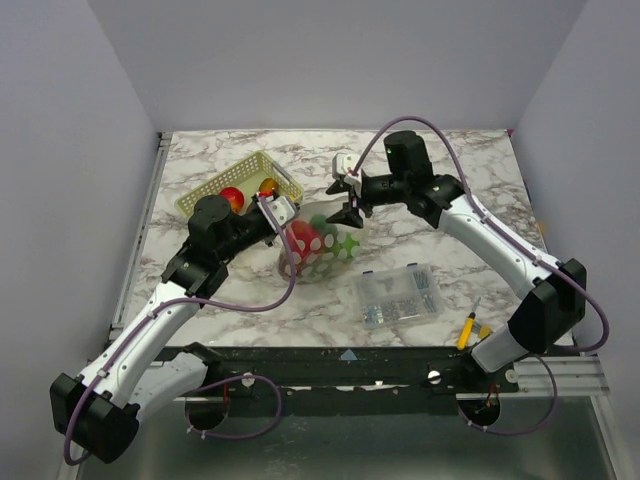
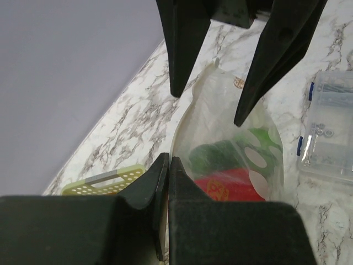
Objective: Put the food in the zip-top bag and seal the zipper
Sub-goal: Place the zipper food storage bag at the center of the board, then reset both arms
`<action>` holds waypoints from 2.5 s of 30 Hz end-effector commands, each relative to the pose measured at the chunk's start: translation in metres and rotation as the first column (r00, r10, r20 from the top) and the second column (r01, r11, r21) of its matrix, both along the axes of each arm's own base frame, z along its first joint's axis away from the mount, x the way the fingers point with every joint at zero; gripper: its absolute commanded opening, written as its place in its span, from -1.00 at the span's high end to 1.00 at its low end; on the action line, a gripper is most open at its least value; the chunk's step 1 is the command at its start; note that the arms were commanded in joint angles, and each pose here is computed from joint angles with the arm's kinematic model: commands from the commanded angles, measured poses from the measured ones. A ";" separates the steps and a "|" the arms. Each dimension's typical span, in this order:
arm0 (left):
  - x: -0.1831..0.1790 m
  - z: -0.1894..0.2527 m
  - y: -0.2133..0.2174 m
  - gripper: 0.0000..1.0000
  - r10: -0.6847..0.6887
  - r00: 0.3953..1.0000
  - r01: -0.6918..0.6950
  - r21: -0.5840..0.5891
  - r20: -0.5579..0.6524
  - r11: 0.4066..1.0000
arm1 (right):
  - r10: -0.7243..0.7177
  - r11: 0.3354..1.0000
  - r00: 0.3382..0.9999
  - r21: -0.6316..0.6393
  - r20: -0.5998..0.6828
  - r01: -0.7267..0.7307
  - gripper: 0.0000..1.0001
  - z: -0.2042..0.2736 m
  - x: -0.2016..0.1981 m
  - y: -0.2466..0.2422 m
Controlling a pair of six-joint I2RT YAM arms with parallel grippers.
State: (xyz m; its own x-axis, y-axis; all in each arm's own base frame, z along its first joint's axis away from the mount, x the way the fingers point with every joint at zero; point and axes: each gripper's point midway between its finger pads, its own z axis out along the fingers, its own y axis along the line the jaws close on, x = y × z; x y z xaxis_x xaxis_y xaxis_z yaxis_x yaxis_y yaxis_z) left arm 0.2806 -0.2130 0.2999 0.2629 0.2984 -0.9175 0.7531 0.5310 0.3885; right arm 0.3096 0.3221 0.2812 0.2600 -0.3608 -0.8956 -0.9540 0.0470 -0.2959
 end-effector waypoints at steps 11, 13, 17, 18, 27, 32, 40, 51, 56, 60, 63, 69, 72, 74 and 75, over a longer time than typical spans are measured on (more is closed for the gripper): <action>-0.011 0.014 -0.008 1.00 -0.071 0.996 0.071 -0.003 0.061 0.997 | 0.114 0.993 0.984 0.019 -0.139 -0.113 0.38 -0.015 -0.008 0.027; -0.011 0.013 -0.008 1.00 -0.071 0.996 0.071 -0.002 0.059 0.997 | 0.115 0.993 0.981 0.019 -0.158 -0.113 0.56 -0.018 -0.008 0.027; -0.010 0.014 -0.006 1.00 -0.058 0.997 0.059 -0.003 0.057 0.998 | 0.123 0.992 0.974 0.020 -0.192 -0.121 0.95 -0.020 -0.011 0.028; -0.009 0.015 -0.006 1.00 -0.050 0.997 0.051 -0.012 0.054 0.999 | 0.120 0.993 0.973 0.017 -0.196 -0.119 0.99 -0.022 -0.011 0.027; 0.005 0.043 0.021 -0.46 0.153 0.984 -0.140 -0.138 0.094 0.981 | -0.104 0.985 0.930 0.093 -0.353 0.146 0.99 -0.019 0.043 -0.010; 0.006 0.060 0.044 -0.66 0.275 0.949 -0.238 -0.225 0.152 0.945 | -0.337 0.906 0.824 0.081 -0.456 0.416 0.99 -0.043 0.095 -0.059; 0.006 0.068 0.058 -0.66 0.349 0.923 -0.297 -0.275 0.163 0.914 | -0.642 0.566 0.491 0.067 -0.588 0.822 0.99 -0.092 0.172 -0.184; 0.007 0.074 0.062 -0.67 0.378 0.917 -0.319 -0.333 0.127 0.887 | -0.652 -0.067 -0.121 -0.102 -0.749 0.993 0.96 -0.172 0.170 -0.362; 0.006 0.075 0.057 -0.67 0.356 0.930 -0.305 -0.347 0.094 0.887 | -0.722 -0.136 -0.218 -0.174 -0.657 0.975 0.67 -0.184 0.159 -0.382; 0.004 0.079 0.057 -0.67 0.349 0.934 -0.300 -0.371 0.072 0.879 | -0.735 -0.197 -0.280 -0.201 -0.618 0.960 0.34 -0.181 0.153 -0.394; 0.001 0.085 0.056 -0.70 0.341 0.939 -0.297 -0.399 0.042 0.867 | -0.729 -0.222 -0.319 -0.232 -0.605 0.947 0.03 -0.172 0.150 -0.397; -0.010 0.097 0.051 -0.96 0.285 0.958 -0.272 -0.452 -0.041 0.850 | -0.703 -0.362 -0.504 -0.357 -0.502 0.861 -0.70 -0.141 0.132 -0.398; -0.017 0.106 0.055 -0.97 0.282 0.956 -0.286 -0.488 -0.085 0.825 | -0.694 -0.430 -0.547 -0.340 -0.469 0.836 -1.00 -0.110 0.121 -0.388; -0.022 0.112 0.063 -0.97 0.299 0.944 -0.326 -0.513 -0.137 0.794 | -0.696 -0.425 -0.530 -0.317 -0.484 0.848 -1.00 -0.088 0.112 -0.368; -0.024 0.115 0.067 -0.97 0.309 0.937 -0.347 -0.525 -0.161 0.777 | -0.700 -0.410 -0.512 -0.308 -0.498 0.859 -1.00 -0.078 0.106 -0.356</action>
State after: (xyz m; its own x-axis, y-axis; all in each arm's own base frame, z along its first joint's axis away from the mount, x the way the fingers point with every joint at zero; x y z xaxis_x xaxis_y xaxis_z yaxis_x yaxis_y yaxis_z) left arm 0.2719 -0.1588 0.3932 0.2427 -0.0694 -0.9676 0.5256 0.8478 0.0710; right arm 0.4555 -0.0537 0.1673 -0.4645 0.4776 -0.7458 0.4545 0.8513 0.2621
